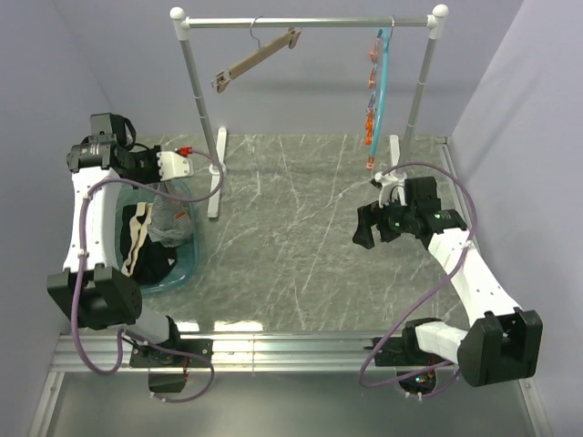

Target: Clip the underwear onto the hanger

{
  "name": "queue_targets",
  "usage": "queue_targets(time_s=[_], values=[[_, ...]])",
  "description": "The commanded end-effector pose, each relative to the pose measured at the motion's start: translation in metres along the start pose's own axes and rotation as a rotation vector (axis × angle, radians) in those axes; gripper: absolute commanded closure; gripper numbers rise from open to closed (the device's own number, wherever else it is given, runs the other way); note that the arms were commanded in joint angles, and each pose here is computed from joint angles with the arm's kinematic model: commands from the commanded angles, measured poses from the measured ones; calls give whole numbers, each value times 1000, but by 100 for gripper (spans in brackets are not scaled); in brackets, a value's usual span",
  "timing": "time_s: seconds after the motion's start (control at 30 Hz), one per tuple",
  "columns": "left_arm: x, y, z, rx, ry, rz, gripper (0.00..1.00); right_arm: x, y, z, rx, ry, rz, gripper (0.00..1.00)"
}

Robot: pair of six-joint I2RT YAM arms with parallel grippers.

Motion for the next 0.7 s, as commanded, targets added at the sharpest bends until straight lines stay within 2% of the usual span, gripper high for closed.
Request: queue_targets(time_s=[0.0, 0.13, 0.23, 0.3, 0.5, 0.63, 0.67], values=[[46, -41, 4, 106, -76, -134, 100, 27, -17, 13, 63, -81, -151, 2], [92, -65, 9, 191, -76, -224, 100, 35, -24, 20, 105, -120, -225, 2], [128, -74, 8, 226, -134, -303, 100, 40, -30, 27, 151, -162, -286, 2], [141, -76, 12, 264, -158, -312, 100, 41, -33, 33, 200, -186, -330, 2], [207, -60, 3, 211, -301, -438, 100, 38, -35, 41, 281, -198, -349, 2], [233, -27, -17, 86, -429, -422, 100, 26, -29, 38, 276, -188, -298, 3], [235, -11, -22, 65, -458, -380, 100, 22, -27, 37, 274, -197, -281, 3]])
Point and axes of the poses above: each gripper's point midway between its finger pads, its own y axis out along the fingers, its own z axis along the line the jaws close on, x = y × z, the point moved 9 cm from there along -y, back along the fingers, and after that the axes turned 3 degrees about y, right-handed, at the moved point
